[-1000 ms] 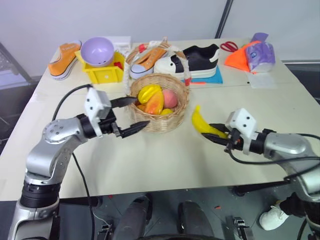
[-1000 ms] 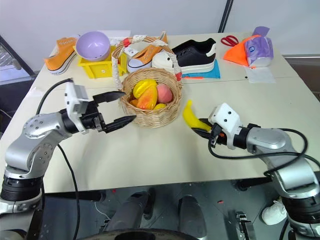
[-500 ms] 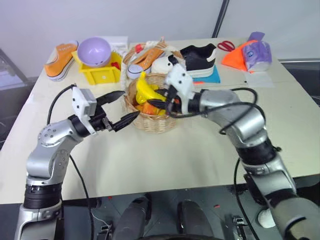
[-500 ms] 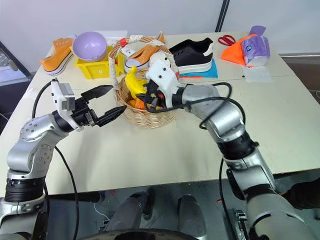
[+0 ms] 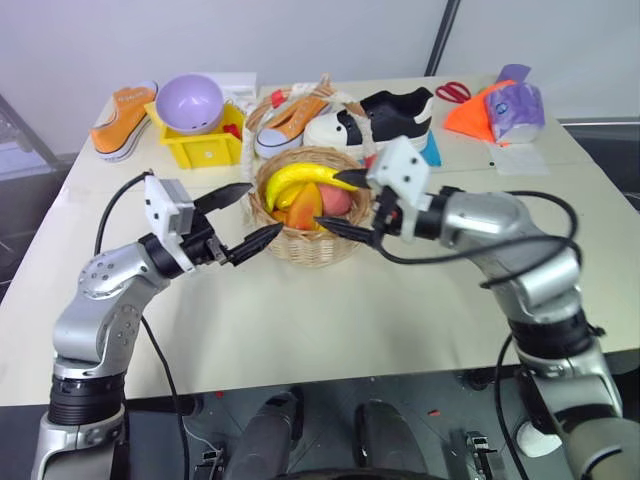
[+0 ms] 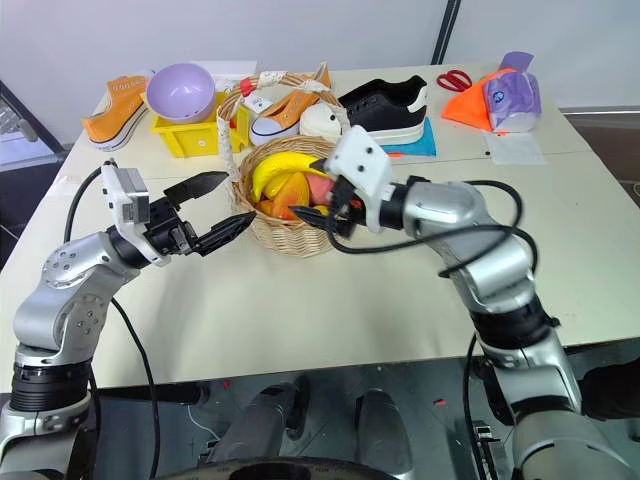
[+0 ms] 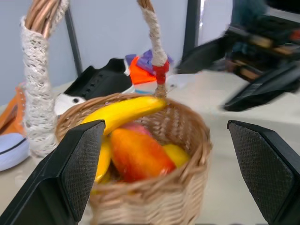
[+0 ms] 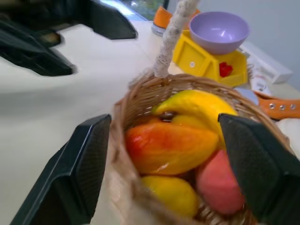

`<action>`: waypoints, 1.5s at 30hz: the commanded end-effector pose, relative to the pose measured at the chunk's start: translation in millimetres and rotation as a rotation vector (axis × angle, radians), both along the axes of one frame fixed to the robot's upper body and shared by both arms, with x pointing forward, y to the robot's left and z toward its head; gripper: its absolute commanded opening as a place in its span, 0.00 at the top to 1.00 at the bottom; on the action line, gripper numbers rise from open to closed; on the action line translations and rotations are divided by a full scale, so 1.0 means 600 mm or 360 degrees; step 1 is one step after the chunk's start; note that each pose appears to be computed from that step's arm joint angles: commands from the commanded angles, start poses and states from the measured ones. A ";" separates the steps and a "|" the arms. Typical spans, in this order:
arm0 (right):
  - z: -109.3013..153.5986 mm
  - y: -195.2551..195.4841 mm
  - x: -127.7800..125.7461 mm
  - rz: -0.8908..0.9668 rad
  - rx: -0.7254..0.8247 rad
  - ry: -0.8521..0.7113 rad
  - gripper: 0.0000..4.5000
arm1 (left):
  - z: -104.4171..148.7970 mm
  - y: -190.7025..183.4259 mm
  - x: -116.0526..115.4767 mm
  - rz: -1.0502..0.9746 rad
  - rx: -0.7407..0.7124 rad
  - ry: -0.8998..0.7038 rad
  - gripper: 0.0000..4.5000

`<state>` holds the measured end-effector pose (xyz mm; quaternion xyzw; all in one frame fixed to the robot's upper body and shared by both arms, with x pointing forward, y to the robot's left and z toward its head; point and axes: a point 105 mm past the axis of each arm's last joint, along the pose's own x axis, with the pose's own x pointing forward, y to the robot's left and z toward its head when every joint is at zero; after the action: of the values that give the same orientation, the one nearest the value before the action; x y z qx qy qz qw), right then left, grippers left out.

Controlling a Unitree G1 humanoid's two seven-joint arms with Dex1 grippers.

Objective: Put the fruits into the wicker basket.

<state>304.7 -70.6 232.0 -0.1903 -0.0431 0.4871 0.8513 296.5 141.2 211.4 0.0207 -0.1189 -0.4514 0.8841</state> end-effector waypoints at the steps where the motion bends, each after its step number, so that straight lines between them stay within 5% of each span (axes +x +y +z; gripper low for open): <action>1: 0.021 -0.045 0.023 -0.0291 0.0139 -0.0040 0.16 | 0.022 -0.026 -0.013 -0.0128 -0.0081 -0.0023 0.00; 5: 0.022 -0.071 0.084 -0.0593 0.0266 -0.0042 0.16 | 0.021 -0.045 -0.012 -0.0192 -0.0093 -0.0011 0.00; 11: 0.015 -0.059 0.141 -0.0641 0.0374 -0.0059 0.16 | 0.023 -0.054 -0.013 -0.0209 -0.0098 -0.0025 0.00; 15: 0.011 -0.053 0.151 -0.0613 0.0440 -0.0032 0.45 | 0.019 -0.055 -0.016 -0.0197 -0.0089 -0.0028 0.00; 20: 0.021 -0.055 0.147 -0.0613 0.0502 -0.0067 1.00 | 0.016 -0.054 -0.018 -0.0183 -0.0090 -0.0024 0.00; 24: 0.048 -0.086 0.136 -0.0707 0.0557 -0.0221 1.00 | 0.013 -0.055 -0.017 -0.0182 -0.0073 -0.0023 0.00; 28: 0.070 -0.237 0.116 -0.1187 0.0580 -0.0410 1.00 | 0.013 -0.059 -0.013 -0.0198 -0.0067 -0.0024 0.00; 34: 0.048 -0.417 0.075 -0.1729 0.0497 -0.0459 1.00 | 0.008 -0.070 -0.004 -0.0229 -0.0061 -0.0015 0.00; 38: 0.030 -0.465 0.073 -0.1838 0.0486 -0.0405 1.00 | 0.009 -0.076 0.003 -0.0233 -0.0065 -0.0019 0.00; 45: 0.023 -0.480 0.075 -0.1870 0.0471 -0.0407 0.23 | 0.010 -0.080 0.005 -0.0223 -0.0058 -0.0029 0.00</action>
<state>354.6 -357.5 219.5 -0.0998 -0.0586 -0.0964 0.9886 301.8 91.3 206.5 -0.0122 -0.1110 -0.5133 0.8509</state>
